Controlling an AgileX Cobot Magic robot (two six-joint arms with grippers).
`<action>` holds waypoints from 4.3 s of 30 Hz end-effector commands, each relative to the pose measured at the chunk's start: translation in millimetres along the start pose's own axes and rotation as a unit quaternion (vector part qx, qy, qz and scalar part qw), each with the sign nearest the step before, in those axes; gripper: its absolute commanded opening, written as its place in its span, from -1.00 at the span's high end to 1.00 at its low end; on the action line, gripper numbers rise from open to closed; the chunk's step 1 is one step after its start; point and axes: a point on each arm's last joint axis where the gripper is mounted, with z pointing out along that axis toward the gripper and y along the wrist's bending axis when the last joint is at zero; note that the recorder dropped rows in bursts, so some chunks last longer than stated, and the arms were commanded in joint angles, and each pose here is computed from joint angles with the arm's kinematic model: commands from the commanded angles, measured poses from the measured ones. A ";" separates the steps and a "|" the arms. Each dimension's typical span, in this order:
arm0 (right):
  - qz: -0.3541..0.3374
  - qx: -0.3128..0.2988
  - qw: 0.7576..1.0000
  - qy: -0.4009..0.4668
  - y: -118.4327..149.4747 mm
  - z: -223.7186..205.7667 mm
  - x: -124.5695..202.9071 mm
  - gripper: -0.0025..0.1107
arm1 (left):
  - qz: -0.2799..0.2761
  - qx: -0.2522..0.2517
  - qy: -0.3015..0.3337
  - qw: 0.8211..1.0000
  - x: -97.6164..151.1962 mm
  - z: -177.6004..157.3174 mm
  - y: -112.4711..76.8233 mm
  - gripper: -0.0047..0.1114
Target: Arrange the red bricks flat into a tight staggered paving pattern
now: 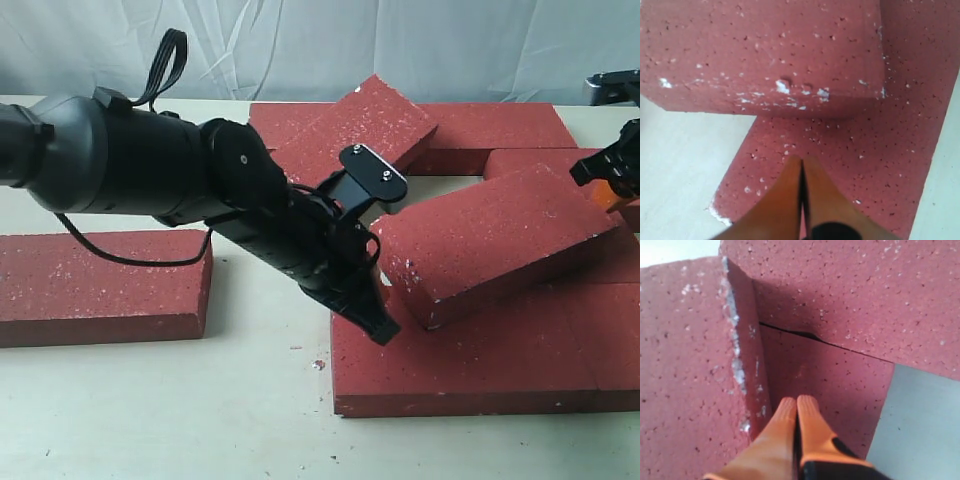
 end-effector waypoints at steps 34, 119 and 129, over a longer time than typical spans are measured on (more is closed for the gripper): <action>-0.040 -0.066 0.993 -0.084 68.3 -60.4 -14.9 0.97 | -0.013 -0.030 -0.045 0.998 -33.6 -45.9 4.2 0.92; -0.128 -0.008 0.968 -0.214 101.9 49.1 -178.7 0.97 | -0.076 -0.268 -0.065 0.958 25.7 -105.4 120.1 0.92; -0.143 -0.046 0.982 -0.116 104.9 50.2 -164.6 0.97 | -0.065 -0.272 -0.060 0.958 26.0 -99.8 124.1 0.92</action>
